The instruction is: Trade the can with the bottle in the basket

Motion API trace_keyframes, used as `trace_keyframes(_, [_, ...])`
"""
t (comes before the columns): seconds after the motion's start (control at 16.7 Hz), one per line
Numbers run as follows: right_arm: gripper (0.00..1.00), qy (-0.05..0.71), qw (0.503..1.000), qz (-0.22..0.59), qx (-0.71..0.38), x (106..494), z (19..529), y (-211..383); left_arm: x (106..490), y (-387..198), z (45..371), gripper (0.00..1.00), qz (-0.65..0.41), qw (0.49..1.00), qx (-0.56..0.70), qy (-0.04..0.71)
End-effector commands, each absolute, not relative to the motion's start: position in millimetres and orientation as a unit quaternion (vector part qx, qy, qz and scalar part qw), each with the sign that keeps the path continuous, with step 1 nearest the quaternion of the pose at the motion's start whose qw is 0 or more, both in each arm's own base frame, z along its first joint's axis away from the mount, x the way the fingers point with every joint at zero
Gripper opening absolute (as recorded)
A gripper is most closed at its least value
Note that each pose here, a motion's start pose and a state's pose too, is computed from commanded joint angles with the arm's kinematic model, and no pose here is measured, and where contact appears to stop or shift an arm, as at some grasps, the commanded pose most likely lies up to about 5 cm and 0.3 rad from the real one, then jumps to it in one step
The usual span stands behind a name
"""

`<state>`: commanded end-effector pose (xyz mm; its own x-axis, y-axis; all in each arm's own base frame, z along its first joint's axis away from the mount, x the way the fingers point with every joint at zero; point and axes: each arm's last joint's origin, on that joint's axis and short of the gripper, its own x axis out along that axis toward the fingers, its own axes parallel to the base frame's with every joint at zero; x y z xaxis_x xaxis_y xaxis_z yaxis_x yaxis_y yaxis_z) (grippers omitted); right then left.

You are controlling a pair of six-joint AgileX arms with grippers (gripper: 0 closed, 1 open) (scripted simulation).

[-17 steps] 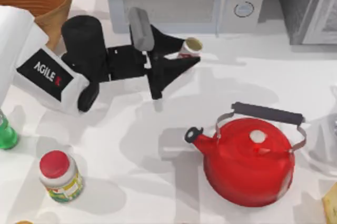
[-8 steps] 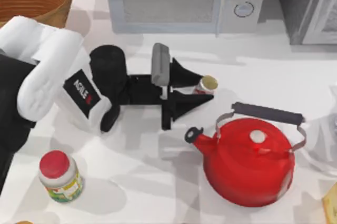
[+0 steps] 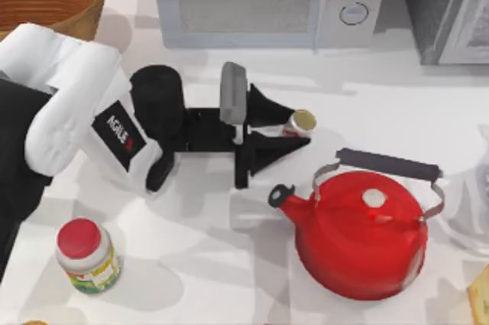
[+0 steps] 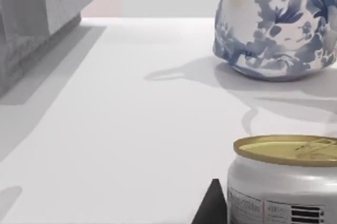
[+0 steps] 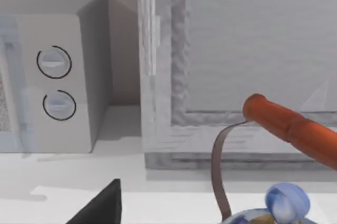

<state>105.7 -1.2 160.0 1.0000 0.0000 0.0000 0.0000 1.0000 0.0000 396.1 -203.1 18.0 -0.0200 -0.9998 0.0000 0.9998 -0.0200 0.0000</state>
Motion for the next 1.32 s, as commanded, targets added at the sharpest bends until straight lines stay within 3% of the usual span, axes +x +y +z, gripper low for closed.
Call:
trace_keyframes(0.48, [1.00,0.000,1.000,0.000,0.000,106,160,-1,396,-203,18,0.98,-0.714,0.700,0.000,0.000])
trace_keyframes(1.08, [1.00,0.000,1.000,0.000,0.000,106,160,-1,397,-202,18,1.00,-0.713,0.701,0.000,0.000])
trace_keyframes(1.32, [1.00,0.000,1.000,0.000,0.000,106,160,-1,392,-201,38,1.00,-0.697,0.717,0.003,0.005])
